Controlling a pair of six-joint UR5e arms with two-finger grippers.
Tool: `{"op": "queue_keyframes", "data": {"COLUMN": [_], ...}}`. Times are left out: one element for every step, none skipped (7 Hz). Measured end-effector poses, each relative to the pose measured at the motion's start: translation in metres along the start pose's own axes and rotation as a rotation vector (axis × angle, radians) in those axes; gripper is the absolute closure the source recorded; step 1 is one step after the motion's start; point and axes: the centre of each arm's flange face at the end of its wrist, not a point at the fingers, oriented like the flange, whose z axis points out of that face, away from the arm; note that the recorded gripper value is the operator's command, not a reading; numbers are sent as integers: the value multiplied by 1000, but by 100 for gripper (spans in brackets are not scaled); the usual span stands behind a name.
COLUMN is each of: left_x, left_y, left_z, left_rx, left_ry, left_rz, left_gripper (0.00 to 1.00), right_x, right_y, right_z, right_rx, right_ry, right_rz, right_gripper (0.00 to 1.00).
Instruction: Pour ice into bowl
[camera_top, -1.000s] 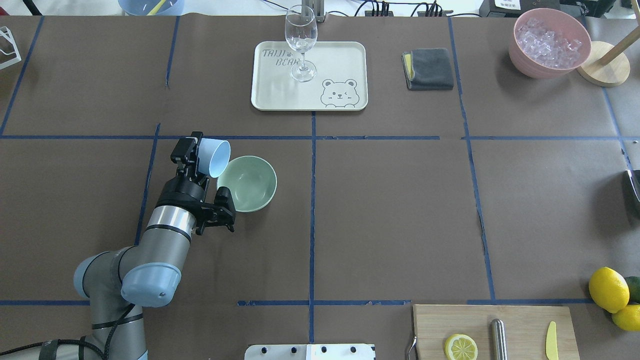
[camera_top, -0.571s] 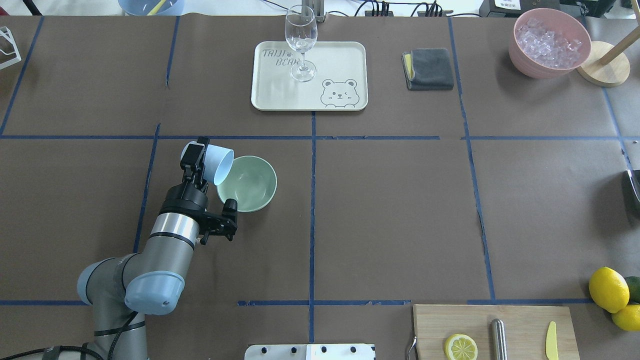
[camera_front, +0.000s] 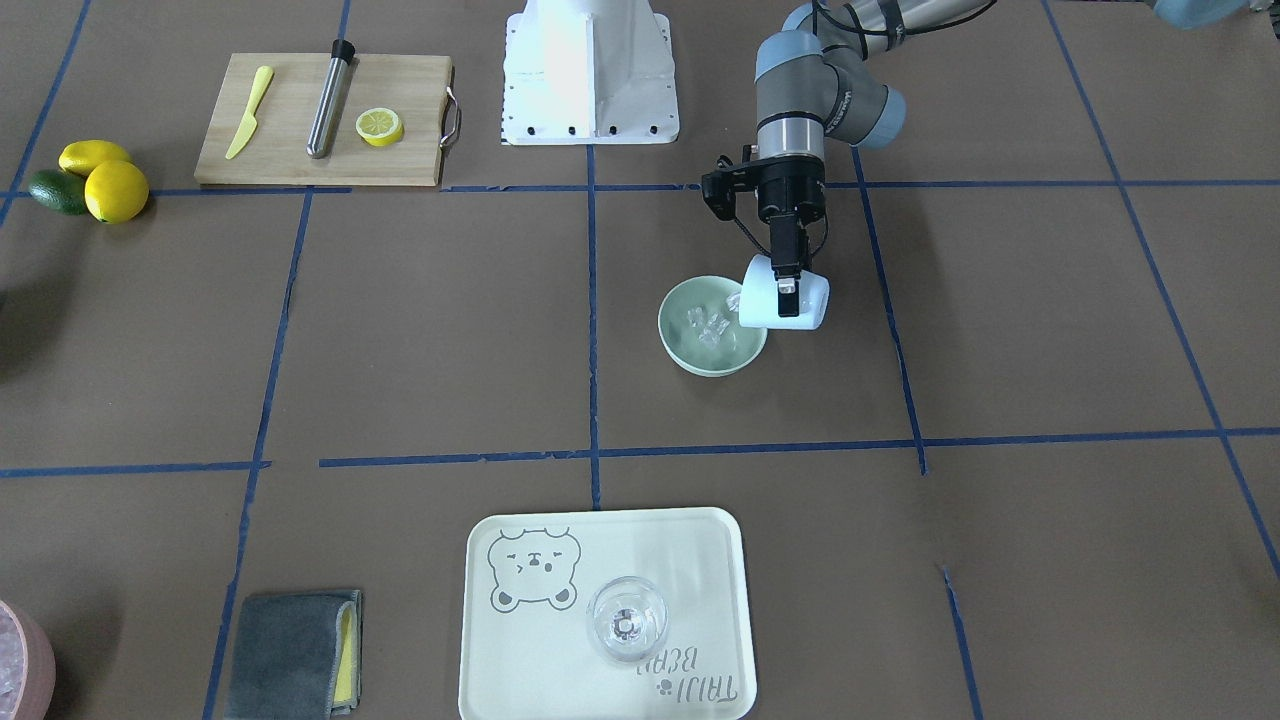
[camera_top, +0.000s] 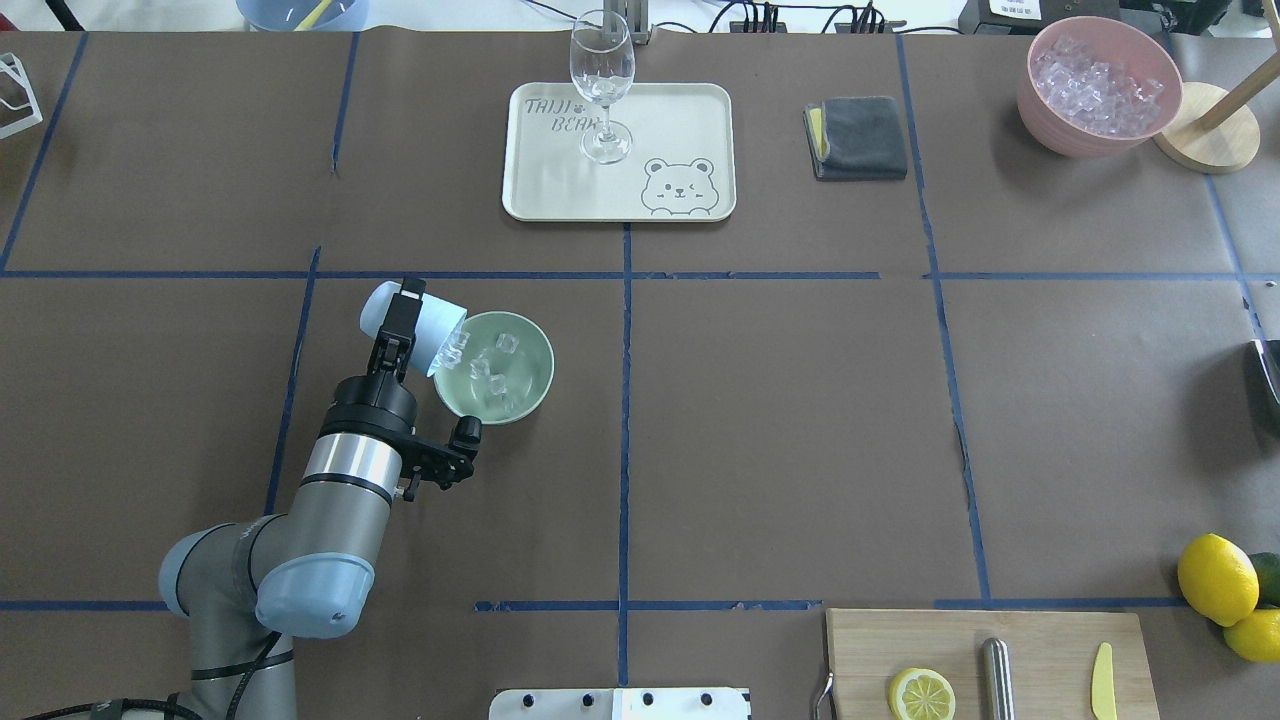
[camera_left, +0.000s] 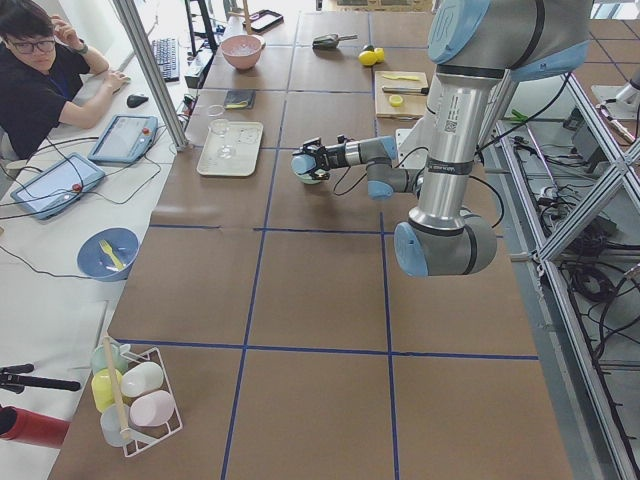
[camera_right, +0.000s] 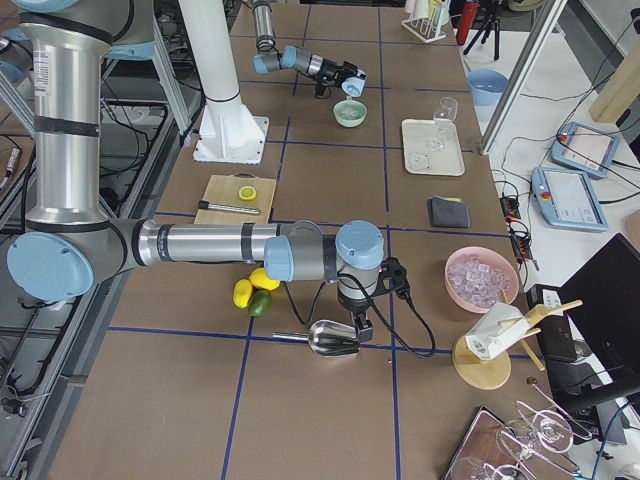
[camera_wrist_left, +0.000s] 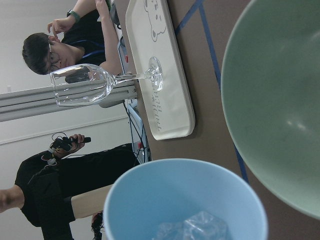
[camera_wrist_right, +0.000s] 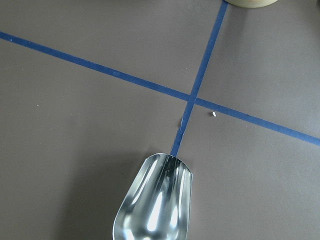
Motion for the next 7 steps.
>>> {"op": "queue_keyframes", "data": {"left_x": [3, 4, 4, 5, 3, -1, -10], "left_y": [-1, -2, -3, -3, -3, -2, 1], "left_z": [-1, -2, -2, -2, -3, -5, -10], "left_rx": [0, 2, 3, 4, 6, 17, 42], "left_ry": [2, 2, 3, 3, 1, -9, -39], "left_rz": [36, 52, 62, 71, 72, 47, -32], "left_gripper": [100, 100, 100, 100, 100, 100, 100], "right_x": [0, 0, 0, 0, 0, 0, 0], "right_y": [0, 0, 0, 0, 0, 0, -1], "right_z": [0, 0, 0, 0, 0, 0, 0], "right_rx": [0, 0, 0, 0, 0, 0, 0], "right_ry": [0, 0, 0, 0, 0, 0, 0], "right_rz": [0, 1, 1, 2, 2, 2, 2], "right_gripper": [0, 0, 0, 0, 0, 0, 0]}}
